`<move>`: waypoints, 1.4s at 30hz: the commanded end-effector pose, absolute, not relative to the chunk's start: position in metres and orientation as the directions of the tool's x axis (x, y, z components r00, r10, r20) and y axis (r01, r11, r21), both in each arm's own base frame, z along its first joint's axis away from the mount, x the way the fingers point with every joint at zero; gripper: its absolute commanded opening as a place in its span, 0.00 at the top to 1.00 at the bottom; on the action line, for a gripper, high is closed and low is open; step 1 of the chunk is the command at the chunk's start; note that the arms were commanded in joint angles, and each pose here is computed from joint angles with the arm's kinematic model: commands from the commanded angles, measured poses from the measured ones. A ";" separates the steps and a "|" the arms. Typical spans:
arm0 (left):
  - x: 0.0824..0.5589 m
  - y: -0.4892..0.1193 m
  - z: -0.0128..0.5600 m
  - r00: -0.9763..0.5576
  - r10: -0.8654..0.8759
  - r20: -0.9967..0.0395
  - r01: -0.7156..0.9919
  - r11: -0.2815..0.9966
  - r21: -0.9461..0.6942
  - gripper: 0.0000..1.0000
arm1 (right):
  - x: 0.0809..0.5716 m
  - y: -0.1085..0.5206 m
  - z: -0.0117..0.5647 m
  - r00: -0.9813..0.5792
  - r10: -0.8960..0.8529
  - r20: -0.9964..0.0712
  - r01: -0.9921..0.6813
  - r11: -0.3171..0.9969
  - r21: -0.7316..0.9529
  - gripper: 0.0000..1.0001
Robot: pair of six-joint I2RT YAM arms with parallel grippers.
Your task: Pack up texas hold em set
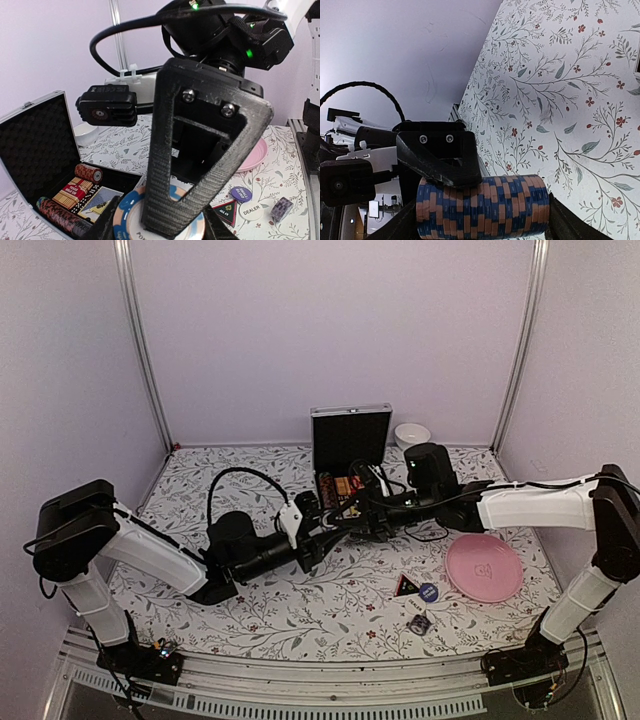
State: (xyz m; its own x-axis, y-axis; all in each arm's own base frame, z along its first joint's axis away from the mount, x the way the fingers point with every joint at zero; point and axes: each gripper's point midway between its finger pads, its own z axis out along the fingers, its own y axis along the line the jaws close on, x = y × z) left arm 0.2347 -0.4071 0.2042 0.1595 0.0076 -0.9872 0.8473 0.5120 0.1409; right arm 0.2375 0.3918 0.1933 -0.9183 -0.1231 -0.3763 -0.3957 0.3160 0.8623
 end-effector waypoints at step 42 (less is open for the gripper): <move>0.239 -0.323 0.237 0.070 -0.126 -0.990 0.769 0.638 -0.027 0.03 | 0.408 0.261 0.176 -0.692 0.088 -0.717 -0.153 0.952 0.265 0.51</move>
